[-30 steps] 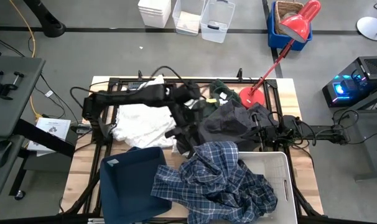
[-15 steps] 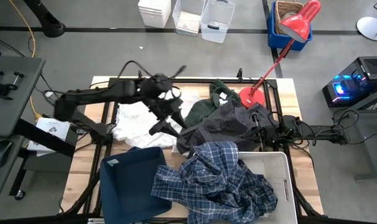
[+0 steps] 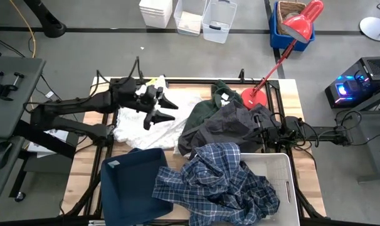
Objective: Sort clothes
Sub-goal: Put the blue checkered long-sleeve shirt into the white laundry bin
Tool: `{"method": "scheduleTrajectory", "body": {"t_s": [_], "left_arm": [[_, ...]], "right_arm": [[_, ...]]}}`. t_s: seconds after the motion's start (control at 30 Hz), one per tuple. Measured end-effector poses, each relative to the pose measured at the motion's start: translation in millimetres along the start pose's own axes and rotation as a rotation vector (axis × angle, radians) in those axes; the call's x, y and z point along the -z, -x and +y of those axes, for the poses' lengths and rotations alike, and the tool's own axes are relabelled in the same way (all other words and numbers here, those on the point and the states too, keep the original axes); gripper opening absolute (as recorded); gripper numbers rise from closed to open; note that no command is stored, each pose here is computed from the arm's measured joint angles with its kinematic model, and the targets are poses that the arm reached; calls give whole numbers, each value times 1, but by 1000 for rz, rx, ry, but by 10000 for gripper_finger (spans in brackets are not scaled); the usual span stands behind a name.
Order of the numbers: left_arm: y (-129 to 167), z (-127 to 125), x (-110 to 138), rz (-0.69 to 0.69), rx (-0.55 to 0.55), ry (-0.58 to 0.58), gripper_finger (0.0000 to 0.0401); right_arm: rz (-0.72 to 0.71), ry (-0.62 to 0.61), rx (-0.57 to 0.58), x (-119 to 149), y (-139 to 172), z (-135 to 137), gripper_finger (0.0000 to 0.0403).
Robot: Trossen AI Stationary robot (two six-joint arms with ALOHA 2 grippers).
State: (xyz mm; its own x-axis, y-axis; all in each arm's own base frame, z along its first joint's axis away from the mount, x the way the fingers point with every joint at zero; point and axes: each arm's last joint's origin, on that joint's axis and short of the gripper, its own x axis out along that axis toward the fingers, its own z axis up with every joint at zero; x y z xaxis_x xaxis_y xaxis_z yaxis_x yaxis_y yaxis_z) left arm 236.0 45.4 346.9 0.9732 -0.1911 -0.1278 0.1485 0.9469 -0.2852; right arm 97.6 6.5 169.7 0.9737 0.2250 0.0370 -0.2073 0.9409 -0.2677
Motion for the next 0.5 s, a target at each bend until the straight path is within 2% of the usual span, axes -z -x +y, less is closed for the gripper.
{"method": "scheduleTrajectory", "body": {"t_s": [0.23, 0.5], "left_arm": [[18, 0, 37, 71, -67, 84, 245], [28, -4, 56, -38, -131, 127, 245]], "right_arm": [[0, 0, 0, 0, 0, 0, 0], [0, 0, 0, 0, 0, 0, 0]]}}
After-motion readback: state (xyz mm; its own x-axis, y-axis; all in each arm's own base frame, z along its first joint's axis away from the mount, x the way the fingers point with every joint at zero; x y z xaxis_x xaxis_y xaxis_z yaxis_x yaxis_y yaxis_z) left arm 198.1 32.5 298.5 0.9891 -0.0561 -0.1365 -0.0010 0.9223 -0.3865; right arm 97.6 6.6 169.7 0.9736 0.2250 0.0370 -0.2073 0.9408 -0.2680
